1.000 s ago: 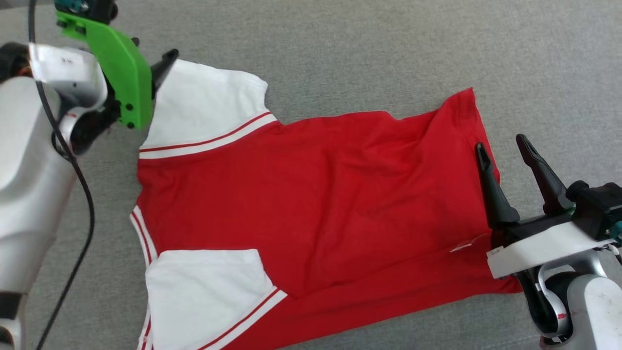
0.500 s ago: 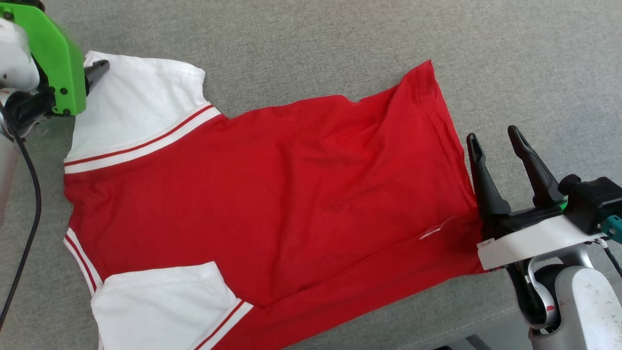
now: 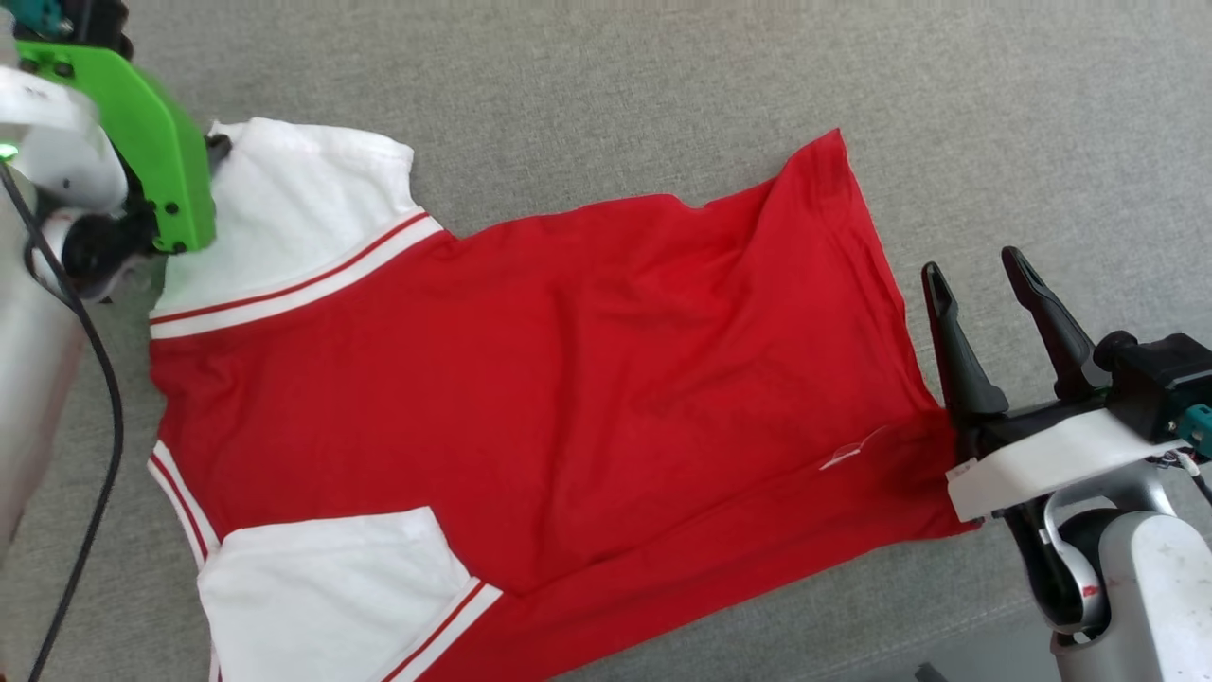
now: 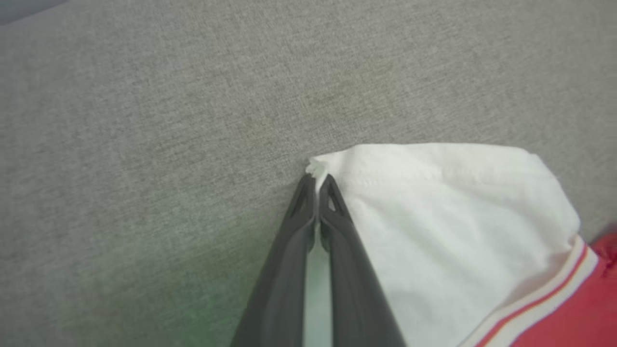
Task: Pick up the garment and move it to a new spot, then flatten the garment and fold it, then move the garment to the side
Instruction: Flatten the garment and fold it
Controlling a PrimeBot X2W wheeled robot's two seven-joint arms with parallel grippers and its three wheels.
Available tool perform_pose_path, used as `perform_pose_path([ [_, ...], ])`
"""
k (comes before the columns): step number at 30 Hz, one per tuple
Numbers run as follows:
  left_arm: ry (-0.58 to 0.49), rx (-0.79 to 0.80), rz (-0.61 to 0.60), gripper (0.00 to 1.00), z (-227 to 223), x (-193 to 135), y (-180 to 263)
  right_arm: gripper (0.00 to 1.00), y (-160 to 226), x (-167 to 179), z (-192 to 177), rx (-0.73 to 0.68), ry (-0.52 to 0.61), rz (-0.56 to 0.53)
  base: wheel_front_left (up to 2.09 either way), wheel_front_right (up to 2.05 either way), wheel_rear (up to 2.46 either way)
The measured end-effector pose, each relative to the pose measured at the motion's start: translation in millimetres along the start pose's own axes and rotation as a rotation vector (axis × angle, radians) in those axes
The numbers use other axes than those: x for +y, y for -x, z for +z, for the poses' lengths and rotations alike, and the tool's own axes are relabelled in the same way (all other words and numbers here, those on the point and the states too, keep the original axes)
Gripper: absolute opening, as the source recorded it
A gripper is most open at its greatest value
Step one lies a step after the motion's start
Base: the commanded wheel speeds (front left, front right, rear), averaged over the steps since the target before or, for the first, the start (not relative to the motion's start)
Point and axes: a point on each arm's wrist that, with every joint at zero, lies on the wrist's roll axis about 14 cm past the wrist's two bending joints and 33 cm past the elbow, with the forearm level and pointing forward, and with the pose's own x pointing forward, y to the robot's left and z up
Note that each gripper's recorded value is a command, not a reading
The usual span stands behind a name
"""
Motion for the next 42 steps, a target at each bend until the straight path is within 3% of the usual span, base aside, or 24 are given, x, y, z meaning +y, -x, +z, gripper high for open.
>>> perform_pose_path([
  [7,-0.033,-0.178,-0.002,0.00,29.2,-12.0,36.1,1.00,6.0,-2.3,5.0,0.073,0.048,0.033,0.00,0.00,0.00],
  [17,-0.095,-0.381,0.000,0.00,41.0,-27.0,102.9,1.00,3.2,9.2,-14.6,0.347,0.100,0.143,0.00,0.00,0.00],
  [29,-0.081,-0.452,0.009,0.00,15.6,-40.1,141.4,1.00,-58.2,22.8,0.5,0.534,0.169,0.202,0.00,0.00,0.00],
  [42,-0.103,-0.459,0.005,0.00,1.7,-44.7,147.4,1.00,-105.9,22.4,-47.1,0.737,0.187,0.172,0.00,0.00,0.00],
])
